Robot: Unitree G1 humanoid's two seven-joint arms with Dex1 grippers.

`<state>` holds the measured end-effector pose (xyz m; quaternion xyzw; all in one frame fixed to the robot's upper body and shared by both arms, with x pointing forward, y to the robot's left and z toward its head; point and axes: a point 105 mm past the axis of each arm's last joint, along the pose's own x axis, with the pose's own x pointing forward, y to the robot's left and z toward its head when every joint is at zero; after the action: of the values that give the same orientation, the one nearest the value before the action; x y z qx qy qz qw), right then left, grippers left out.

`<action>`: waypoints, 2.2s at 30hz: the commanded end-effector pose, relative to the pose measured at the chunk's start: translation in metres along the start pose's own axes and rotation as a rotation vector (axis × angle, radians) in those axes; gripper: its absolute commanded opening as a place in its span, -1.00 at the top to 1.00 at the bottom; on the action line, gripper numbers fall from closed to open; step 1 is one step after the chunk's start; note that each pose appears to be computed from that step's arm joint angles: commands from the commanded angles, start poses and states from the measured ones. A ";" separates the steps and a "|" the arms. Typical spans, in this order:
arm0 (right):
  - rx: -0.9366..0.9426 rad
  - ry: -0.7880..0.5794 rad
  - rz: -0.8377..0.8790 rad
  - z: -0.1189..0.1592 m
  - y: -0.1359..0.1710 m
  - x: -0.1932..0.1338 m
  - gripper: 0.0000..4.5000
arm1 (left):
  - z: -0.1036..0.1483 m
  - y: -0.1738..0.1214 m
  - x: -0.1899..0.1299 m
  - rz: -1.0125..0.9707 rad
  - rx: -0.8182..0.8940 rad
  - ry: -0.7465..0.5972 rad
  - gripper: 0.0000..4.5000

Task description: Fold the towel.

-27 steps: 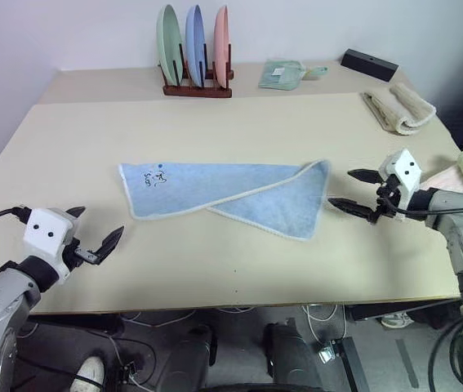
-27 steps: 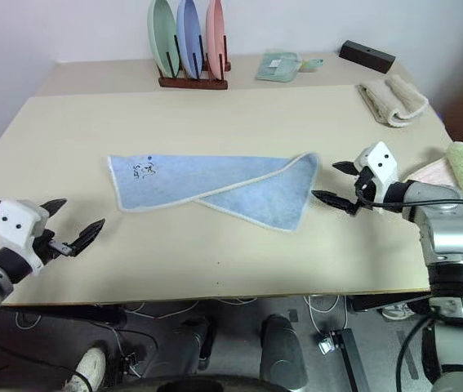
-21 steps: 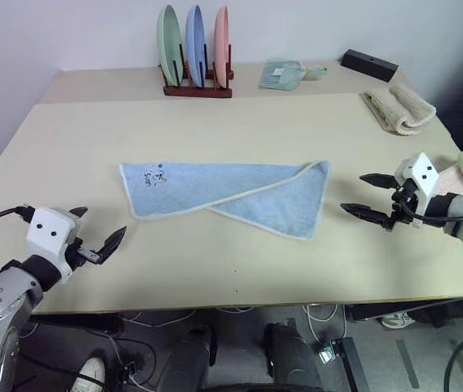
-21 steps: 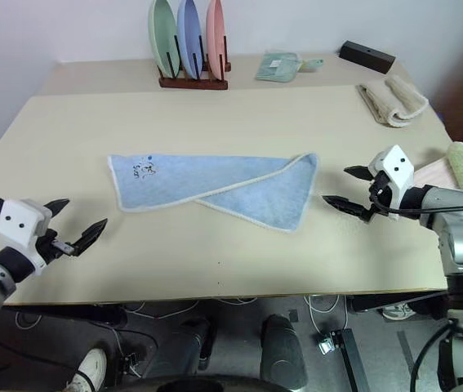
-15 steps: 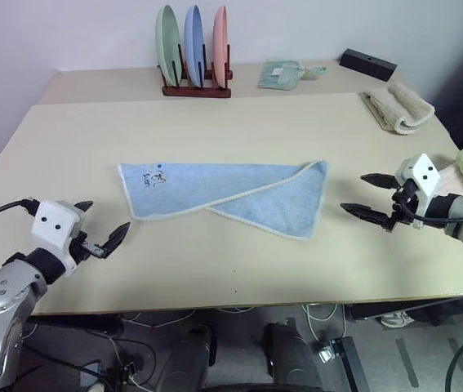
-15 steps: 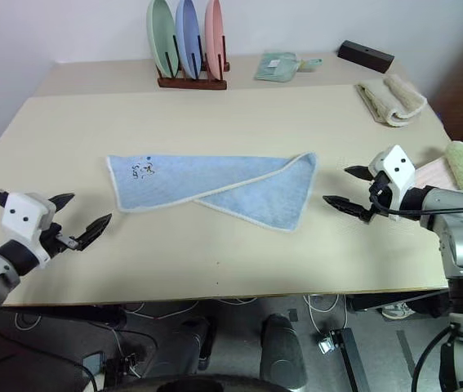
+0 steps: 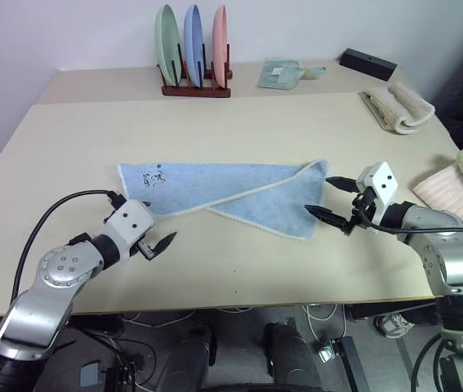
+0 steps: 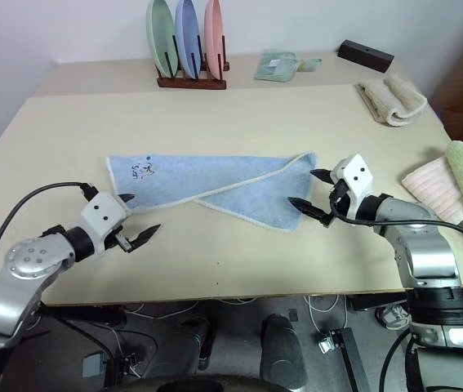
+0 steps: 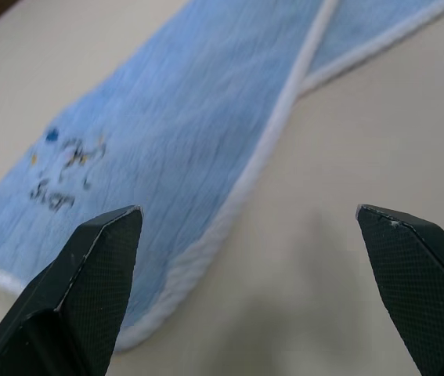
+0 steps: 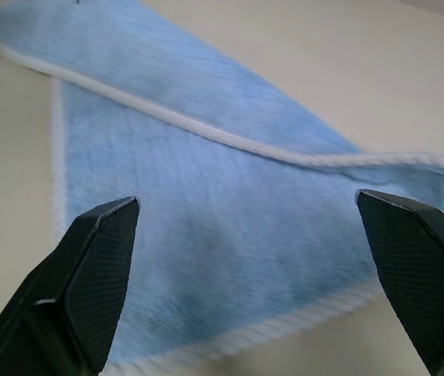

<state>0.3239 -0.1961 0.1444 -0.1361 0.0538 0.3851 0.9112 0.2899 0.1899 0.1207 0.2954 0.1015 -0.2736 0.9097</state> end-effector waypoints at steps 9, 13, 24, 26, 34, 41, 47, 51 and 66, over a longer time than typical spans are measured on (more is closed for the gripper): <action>-0.013 -0.060 -0.040 0.017 0.006 0.007 -1.00 | -0.044 0.038 -0.001 0.043 0.115 0.145 -0.99; -0.012 -0.062 -0.042 0.017 0.008 0.007 -1.00 | -0.049 0.048 0.015 0.065 0.092 0.122 -0.99; -0.052 -0.056 -0.058 0.020 0.003 0.005 -1.00 | -0.039 0.049 0.029 0.055 0.116 0.056 0.27; -0.083 -0.043 -0.064 0.021 -0.001 0.005 -1.00 | -0.039 0.048 0.025 0.052 0.123 0.056 0.70; -0.326 0.076 -0.133 0.029 -0.040 0.018 -1.00 | -0.037 0.052 0.007 0.090 0.132 0.056 0.97; -0.672 0.247 -0.124 0.021 -0.077 0.043 -1.00 | -0.038 0.044 -0.004 0.084 0.118 0.051 0.97; -0.830 0.275 -0.054 0.021 -0.080 0.066 -1.00 | -0.041 0.044 -0.007 0.093 0.107 0.061 0.97; -0.888 0.259 -0.032 0.024 -0.076 0.078 -0.77 | -0.047 0.042 -0.009 0.094 0.097 0.062 1.00; -0.977 0.155 -0.140 0.065 -0.094 0.064 0.98 | -0.048 0.058 -0.014 0.168 0.014 -0.003 1.00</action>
<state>0.4299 -0.1924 0.1651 -0.5697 -0.0149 0.3381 0.7490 0.3029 0.2541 0.0913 0.3169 0.1070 -0.2237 0.9155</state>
